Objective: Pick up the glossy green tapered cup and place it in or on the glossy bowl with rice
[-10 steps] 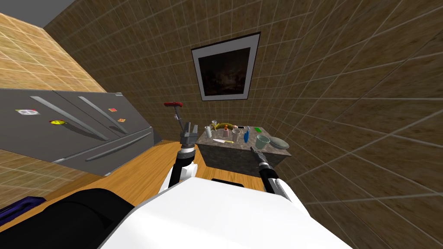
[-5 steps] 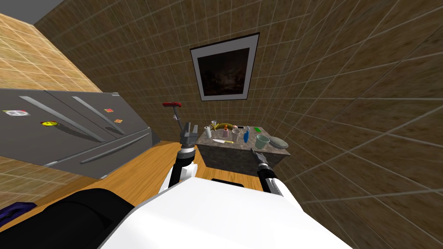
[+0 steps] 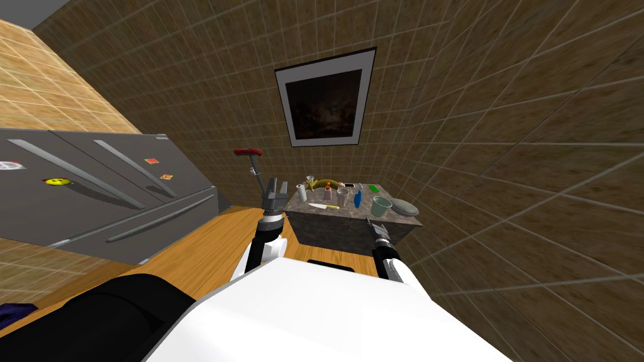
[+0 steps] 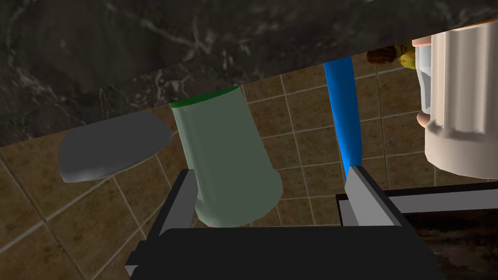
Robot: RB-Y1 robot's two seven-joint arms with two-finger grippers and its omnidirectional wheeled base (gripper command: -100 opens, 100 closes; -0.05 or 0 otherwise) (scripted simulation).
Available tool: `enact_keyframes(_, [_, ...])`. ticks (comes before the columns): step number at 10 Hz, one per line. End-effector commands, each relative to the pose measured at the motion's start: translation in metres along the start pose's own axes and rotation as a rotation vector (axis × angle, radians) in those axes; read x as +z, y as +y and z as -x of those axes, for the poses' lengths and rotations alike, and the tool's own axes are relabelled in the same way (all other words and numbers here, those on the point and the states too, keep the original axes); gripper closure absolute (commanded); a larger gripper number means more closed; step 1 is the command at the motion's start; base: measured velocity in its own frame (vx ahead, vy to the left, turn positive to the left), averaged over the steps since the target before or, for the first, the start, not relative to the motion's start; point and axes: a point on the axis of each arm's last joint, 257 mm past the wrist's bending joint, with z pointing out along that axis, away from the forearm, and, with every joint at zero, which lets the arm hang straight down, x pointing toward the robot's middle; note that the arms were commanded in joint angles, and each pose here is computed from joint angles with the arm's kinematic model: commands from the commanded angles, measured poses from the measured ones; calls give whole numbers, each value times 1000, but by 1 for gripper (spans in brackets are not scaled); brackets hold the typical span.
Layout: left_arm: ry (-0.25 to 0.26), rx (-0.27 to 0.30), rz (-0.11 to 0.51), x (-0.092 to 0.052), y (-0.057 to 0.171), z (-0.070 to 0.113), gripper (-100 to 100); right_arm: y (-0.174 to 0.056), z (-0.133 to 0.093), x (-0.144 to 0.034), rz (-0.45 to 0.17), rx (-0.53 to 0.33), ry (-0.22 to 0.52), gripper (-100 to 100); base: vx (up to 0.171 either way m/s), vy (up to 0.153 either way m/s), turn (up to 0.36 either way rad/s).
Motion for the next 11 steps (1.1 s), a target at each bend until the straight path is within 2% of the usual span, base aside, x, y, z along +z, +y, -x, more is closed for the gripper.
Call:
enact_keyframes(1, [0, 0, 0, 0, 0, 0, 0, -7, -5, 0, -37, -29, -2, -100, 21, 0, -41])
enact_keyframes(2, [0, 0, 0, 0, 0, 0, 0, -6, -3, 0, -35, -58, -9, -100, 21, 3, -26])
enact_keyframes(3, [0, 0, 0, 0, 0, 0, 0, -12, -8, 1, -69, -70, -11, -100, 29, 4, -34])
enact_keyframes(4, [0, 0, 0, 0, 0, 0, 0, -12, -6, 1, -67, -97, -19, -100, 31, 4, -22])
enact_keyframes(5, [0, 0, 0, 0, 0, 0, 0, -16, -10, 0, -100, -106, -23, -100, 40, -5, -47])
enact_keyframes(6, [0, 0, 0, 0, 0, 0, 0, -16, -8, 0, -98, -131, -30, -100, 32, -3, -18])
enact_keyframes(7, [0, 0, 0, 0, 0, 0, 0, -19, -11, 0, -129, -135, -36, -100, 41, -8, -42])
enact_keyframes(8, [0, 0, 0, 0, 0, 0, 0, -18, -9, 0, -126, -157, -43, -100, 36, -4, -14])
enact_keyframes(11, [0, 0, 0, 0, 0, 0, 0, -21, -10, -2, -176, -193, -73, -100, 40, -6, -28])
